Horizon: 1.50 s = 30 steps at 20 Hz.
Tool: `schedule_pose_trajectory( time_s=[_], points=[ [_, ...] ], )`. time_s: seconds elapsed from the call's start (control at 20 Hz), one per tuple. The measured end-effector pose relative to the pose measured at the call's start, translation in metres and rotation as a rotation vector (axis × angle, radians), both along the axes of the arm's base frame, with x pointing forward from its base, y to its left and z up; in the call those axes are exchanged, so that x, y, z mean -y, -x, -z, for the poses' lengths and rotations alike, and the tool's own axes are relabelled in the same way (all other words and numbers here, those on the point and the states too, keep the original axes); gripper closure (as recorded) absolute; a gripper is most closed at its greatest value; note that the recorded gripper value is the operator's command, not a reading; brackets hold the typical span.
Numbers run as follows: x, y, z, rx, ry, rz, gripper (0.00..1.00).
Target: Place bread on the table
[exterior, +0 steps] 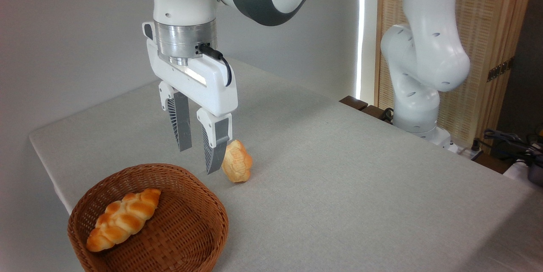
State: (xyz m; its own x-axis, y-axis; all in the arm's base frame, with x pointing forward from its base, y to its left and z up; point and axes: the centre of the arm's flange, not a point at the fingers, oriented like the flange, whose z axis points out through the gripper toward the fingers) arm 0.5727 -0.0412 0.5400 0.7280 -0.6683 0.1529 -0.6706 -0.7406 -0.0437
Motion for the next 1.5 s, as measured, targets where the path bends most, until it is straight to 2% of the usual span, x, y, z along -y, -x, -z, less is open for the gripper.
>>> schedule_pose_trajectory(
  time_s=[0.95, 1.5],
  points=[
    [0.002, 0.000, 0.000, 0.000, 0.000, 0.001, 0.00],
    [0.010, 0.000, 0.003, -0.006, 0.009, -0.034, 0.00]
  ],
)
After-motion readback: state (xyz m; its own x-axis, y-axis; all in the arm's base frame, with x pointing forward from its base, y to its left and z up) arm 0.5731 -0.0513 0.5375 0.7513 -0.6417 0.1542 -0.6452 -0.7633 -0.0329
